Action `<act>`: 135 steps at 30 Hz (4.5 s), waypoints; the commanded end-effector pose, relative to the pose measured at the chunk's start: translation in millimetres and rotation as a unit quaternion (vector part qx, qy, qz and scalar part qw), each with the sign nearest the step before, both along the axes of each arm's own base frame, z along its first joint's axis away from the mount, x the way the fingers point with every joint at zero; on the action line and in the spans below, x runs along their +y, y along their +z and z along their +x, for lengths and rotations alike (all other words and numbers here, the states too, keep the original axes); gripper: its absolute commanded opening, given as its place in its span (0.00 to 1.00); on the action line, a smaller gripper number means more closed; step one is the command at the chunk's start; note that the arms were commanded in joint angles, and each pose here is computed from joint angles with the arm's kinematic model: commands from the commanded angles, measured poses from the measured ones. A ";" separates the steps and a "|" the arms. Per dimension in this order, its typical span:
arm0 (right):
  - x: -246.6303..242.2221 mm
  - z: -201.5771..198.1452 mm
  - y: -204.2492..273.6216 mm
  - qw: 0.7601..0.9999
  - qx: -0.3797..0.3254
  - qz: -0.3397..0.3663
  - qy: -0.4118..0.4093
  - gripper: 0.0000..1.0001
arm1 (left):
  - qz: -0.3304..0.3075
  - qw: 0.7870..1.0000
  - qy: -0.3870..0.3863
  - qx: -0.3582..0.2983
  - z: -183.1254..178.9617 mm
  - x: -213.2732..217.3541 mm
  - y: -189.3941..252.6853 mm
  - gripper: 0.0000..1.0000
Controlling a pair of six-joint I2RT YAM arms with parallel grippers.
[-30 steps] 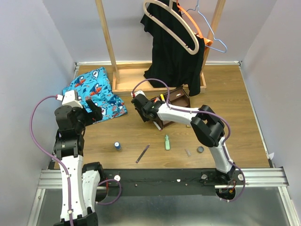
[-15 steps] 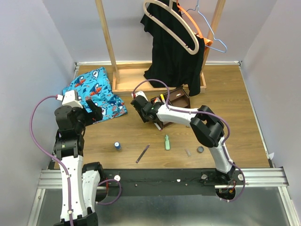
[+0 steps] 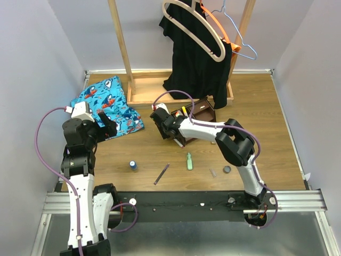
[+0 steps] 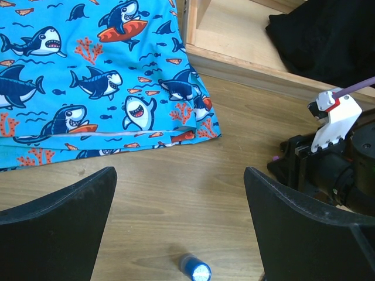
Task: Sort the stationery into containers
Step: Pick up the pen from the center of the board, then place the pen in the storage box.
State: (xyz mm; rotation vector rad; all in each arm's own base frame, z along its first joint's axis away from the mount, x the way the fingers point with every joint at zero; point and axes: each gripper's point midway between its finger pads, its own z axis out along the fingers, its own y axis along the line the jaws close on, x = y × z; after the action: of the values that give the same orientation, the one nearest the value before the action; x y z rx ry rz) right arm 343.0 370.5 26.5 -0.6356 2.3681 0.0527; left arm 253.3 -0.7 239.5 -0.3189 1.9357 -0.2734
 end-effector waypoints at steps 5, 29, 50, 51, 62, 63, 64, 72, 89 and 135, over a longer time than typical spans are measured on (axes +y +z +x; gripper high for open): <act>6.4 -18.3 -9.4 0.997 0.051 0.015 0.050 0.43 | -0.010 1.000 -0.009 -0.017 1.9 -4.0 7.7 0.99; 31.8 -50.4 19.8 0.970 0.091 0.035 0.223 0.01 | -0.008 0.999 -0.007 -0.030 -0.4 -2.8 14.0 0.99; 37.5 -43.6 313.3 0.832 -0.318 0.369 0.265 0.01 | 0.002 0.995 -0.102 -0.016 43.4 -23.4 31.3 0.99; 27.9 -46.5 313.5 0.827 -0.334 0.363 0.269 0.01 | -0.005 0.993 -0.116 -0.014 46.4 -28.0 31.3 0.99; -51.0 -8.3 331.8 0.803 -0.441 0.328 0.229 0.01 | 0.009 0.980 -0.200 0.004 68.2 -59.5 35.5 0.99; -55.8 -6.4 330.3 0.802 -0.445 0.326 0.228 0.01 | 0.007 0.979 -0.203 0.011 72.5 -60.0 32.2 0.99; -58.5 -5.9 328.9 0.801 -0.447 0.325 0.229 0.01 | 0.011 0.978 -0.207 0.015 74.3 -59.8 30.2 0.99; -79.6 -0.1 307.7 0.792 -0.451 0.333 0.242 0.01 | 0.058 0.968 -0.235 0.064 94.1 -51.1 1.2 0.99; -80.5 1.9 248.0 0.785 -0.422 0.389 0.232 0.01 | 0.123 0.952 -0.249 0.127 104.2 -33.6 -16.2 0.99; -87.4 -12.4 186.1 0.838 -0.356 0.301 0.284 0.32 | 0.122 0.952 -0.266 0.085 70.9 -49.2 -9.7 0.99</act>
State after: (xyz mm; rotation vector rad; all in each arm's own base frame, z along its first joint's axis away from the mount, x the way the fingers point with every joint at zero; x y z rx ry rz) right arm 335.3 288.0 193.5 -0.7946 1.2735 0.6961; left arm 329.2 -41.6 216.1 0.3514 2.2476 -0.3279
